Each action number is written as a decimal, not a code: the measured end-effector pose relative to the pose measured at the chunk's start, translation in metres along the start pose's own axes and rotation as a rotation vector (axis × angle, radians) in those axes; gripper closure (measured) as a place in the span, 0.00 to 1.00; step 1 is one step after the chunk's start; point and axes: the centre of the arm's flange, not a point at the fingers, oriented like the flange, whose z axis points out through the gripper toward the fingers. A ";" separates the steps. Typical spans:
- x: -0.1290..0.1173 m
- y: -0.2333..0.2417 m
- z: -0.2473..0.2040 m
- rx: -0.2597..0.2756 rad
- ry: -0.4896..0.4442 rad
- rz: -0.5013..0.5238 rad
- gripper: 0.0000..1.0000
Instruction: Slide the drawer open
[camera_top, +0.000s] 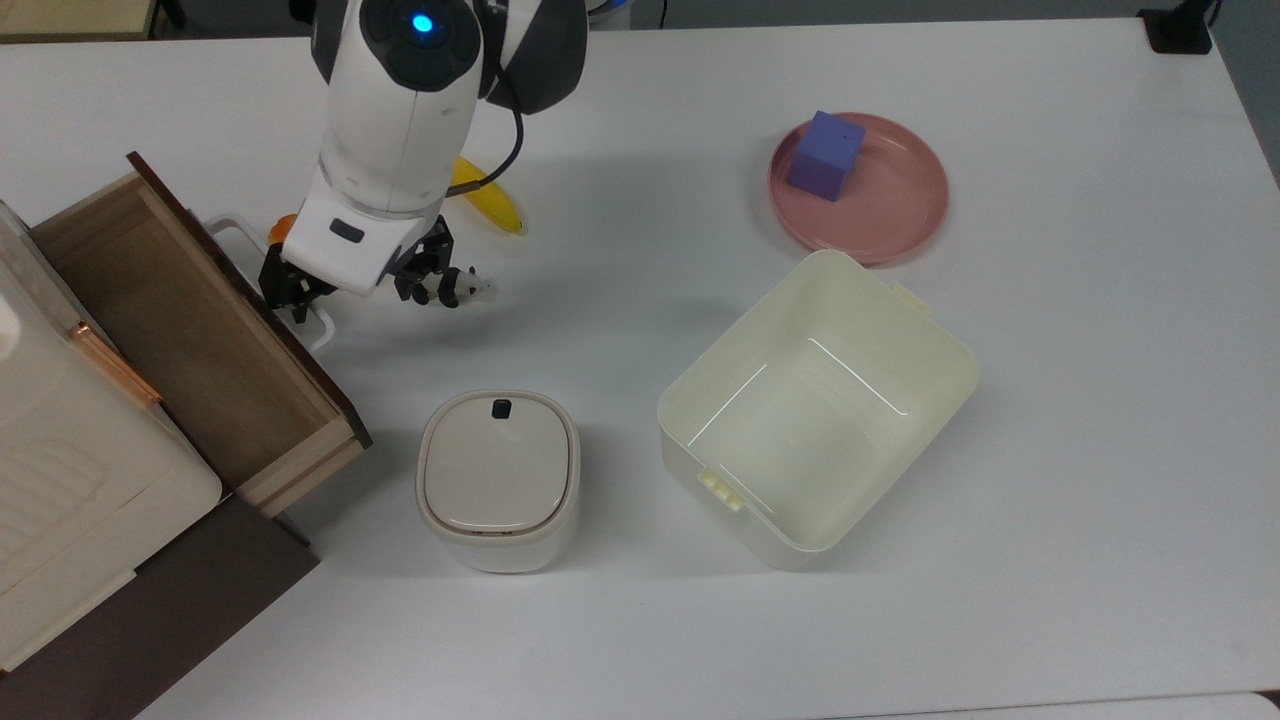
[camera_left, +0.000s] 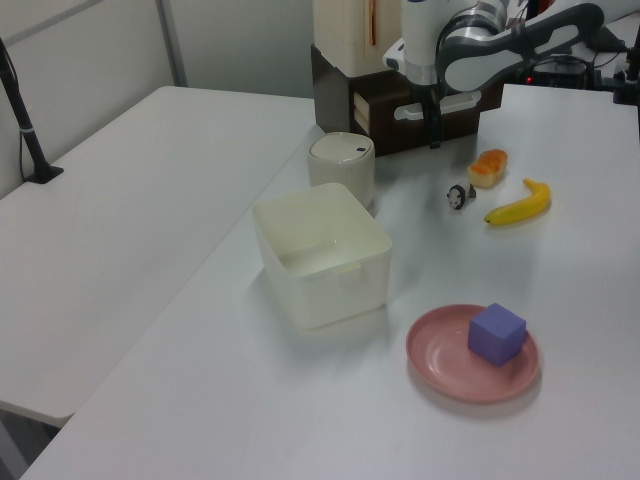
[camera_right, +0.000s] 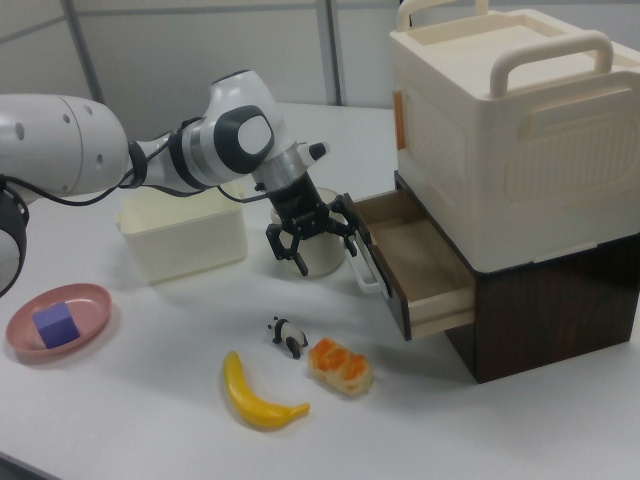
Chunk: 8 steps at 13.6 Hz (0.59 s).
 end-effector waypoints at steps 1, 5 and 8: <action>0.001 -0.001 -0.002 0.000 0.004 0.002 0.00; -0.001 0.004 -0.028 0.036 0.056 0.056 0.00; -0.014 0.016 -0.052 0.064 0.094 0.106 0.00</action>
